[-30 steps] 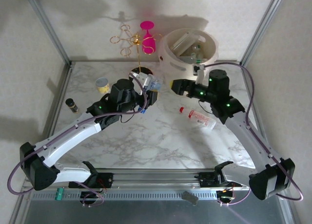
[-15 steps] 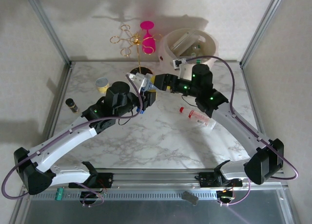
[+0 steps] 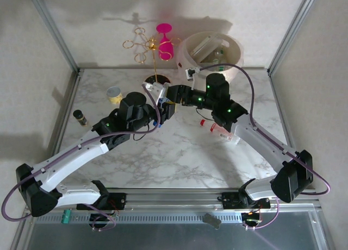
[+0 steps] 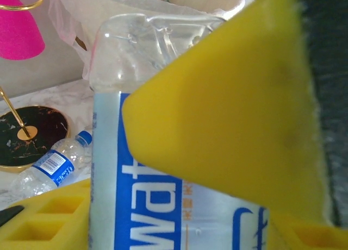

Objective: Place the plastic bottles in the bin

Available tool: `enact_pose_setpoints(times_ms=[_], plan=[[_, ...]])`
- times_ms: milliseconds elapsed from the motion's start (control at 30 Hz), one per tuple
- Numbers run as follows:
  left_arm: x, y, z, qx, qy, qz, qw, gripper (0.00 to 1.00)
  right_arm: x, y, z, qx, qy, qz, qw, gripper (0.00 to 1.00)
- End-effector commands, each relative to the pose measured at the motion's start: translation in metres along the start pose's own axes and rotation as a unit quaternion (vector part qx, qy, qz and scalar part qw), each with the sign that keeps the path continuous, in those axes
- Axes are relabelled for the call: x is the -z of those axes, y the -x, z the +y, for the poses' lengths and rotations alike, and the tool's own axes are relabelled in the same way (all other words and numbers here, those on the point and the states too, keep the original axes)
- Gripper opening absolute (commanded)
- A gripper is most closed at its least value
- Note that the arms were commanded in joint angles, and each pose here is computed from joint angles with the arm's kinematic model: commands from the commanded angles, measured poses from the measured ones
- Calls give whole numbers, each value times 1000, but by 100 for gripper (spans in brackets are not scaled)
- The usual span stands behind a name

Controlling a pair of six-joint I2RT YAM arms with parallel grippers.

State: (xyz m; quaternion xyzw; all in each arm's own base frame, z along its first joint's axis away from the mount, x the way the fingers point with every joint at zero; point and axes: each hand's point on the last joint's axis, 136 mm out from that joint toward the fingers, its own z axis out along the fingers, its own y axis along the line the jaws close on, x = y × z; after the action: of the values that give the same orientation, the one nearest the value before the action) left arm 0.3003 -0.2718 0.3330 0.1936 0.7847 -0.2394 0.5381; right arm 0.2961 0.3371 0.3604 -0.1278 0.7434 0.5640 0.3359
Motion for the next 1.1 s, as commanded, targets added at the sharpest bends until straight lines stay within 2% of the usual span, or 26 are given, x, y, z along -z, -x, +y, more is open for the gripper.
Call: enact_pose_setpoints(times_ms=[0, 133, 300, 467, 567, 667, 833, 1067], plan=[[3, 11, -10, -2, -8, -15, 1000, 54, 9, 16, 14, 6, 5, -36, 999, 49], [8, 18, -22, -7, -20, -23, 1000, 66, 16, 25, 15, 8, -7, -58, 998, 48], [37, 47, -20, 27, -26, -84, 996, 80, 29, 51, 16, 21, -38, -100, 994, 45], [69, 70, -16, 47, -32, -140, 989, 82, 51, 99, 13, 30, -57, -153, 986, 44], [81, 70, -19, 48, -52, -154, 986, 83, 71, 136, 11, 31, -68, -195, 978, 44], [79, 59, -19, 46, -53, -141, 988, 82, 92, 172, 6, 37, -78, -237, 968, 44], [68, 35, -4, 35, -14, -111, 993, 81, 123, 226, -13, 46, -108, -294, 949, 44], [53, 3, 12, 14, 28, -81, 996, 80, 144, 277, -64, 27, -143, -323, 935, 43]])
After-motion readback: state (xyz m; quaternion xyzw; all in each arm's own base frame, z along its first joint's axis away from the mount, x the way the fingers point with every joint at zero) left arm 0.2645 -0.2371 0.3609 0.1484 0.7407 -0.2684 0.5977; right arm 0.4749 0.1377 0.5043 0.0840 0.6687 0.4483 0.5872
